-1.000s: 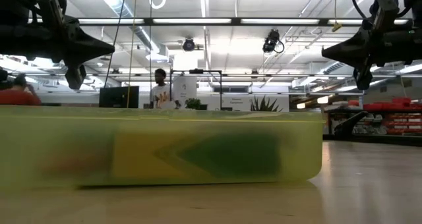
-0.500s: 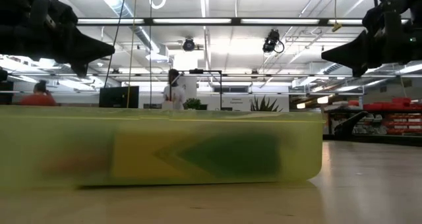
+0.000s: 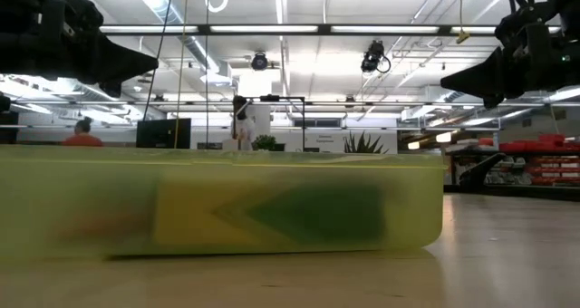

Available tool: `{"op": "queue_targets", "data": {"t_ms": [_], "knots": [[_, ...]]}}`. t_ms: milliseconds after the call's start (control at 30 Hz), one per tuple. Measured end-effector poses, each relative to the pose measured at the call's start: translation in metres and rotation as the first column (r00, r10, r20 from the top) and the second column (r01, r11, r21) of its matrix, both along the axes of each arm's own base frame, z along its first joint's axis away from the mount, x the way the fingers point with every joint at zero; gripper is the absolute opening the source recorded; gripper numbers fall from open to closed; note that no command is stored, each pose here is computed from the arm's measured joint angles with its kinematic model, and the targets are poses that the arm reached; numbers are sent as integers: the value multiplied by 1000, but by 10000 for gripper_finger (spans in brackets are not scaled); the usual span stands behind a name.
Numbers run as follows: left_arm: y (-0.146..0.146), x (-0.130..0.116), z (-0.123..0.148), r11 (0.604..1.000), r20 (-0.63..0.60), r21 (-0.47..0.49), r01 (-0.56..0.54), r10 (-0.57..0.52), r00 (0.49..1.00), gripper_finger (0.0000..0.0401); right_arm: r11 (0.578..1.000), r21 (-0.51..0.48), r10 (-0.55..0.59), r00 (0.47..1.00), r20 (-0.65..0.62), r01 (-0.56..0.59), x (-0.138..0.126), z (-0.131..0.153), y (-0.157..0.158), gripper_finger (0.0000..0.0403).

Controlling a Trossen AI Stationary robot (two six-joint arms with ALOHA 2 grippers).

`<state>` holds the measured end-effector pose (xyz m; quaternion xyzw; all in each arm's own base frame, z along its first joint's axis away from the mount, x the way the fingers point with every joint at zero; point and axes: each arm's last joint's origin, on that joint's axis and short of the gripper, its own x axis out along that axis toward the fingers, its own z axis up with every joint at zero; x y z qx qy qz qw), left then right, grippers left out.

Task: Pack school essentials
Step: Return to Home Position

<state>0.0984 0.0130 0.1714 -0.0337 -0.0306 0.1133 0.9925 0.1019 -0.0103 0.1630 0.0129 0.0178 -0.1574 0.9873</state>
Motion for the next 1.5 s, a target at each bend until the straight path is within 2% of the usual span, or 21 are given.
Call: {"op": "queue_targets", "data": {"t_ms": [267,600,900,1233,1500], "knots": [[0,0,0,1000,5,1,2,-2,1000,23,1000,1,0,1000,0,0,0,0,0,8],[0,0,1,1000,7,1,3,-3,1000,36,1000,1,0,1000,0,0,0,0,0,8],[0,0,1,1000,9,1,3,-3,1000,24,1000,1,0,1000,1,0,0,0,0,8],[0,0,1,1000,9,1,3,-3,1000,36,1000,1,0,1000,1,0,0,0,0,8],[0,0,1,1000,9,1,3,-3,1000,25,1000,1,0,1000,1,0,0,0,0,8]]}}
